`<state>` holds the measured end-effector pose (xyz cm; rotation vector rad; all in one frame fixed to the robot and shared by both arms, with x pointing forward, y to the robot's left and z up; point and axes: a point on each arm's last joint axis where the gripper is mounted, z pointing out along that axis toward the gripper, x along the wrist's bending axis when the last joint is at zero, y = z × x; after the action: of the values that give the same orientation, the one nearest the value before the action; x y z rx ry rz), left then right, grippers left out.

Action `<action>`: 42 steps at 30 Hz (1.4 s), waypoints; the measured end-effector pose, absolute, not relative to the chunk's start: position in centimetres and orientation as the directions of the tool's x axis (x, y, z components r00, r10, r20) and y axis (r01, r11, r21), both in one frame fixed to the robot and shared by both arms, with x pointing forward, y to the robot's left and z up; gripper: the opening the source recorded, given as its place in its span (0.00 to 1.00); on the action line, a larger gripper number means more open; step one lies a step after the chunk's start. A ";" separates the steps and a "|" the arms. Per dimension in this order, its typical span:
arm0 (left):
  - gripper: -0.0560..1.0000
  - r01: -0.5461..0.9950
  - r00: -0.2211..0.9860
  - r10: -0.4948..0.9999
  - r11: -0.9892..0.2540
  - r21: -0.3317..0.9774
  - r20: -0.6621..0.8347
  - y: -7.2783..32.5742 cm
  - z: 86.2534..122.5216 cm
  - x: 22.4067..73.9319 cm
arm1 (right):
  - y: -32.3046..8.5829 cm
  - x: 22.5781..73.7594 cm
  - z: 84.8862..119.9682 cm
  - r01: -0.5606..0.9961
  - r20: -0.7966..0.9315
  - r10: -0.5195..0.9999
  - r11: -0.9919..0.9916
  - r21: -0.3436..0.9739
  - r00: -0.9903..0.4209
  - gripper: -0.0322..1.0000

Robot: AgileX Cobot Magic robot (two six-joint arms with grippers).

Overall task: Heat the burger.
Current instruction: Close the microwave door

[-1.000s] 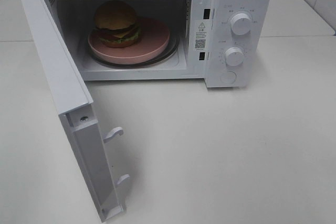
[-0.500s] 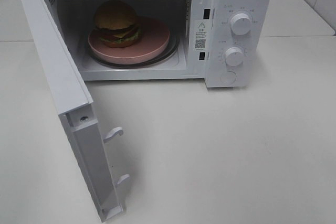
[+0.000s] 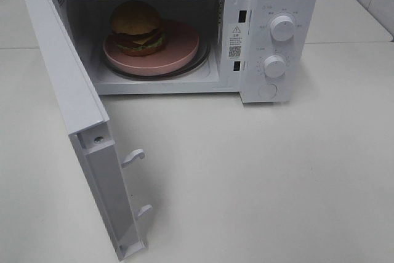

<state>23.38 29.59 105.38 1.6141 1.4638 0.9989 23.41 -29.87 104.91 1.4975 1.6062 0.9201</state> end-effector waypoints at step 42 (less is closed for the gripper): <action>0.05 0.144 -0.075 0.997 -0.001 0.990 0.012 31.1 104.3 37.8 | -29.9 23.4 104.9 0.465 -0.046 0.998 0.060 0.883 -0.042 0.51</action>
<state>37.77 31.07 104.31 1.2830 1.3694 1.1987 23.41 -29.87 104.91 1.4975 1.6062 0.9201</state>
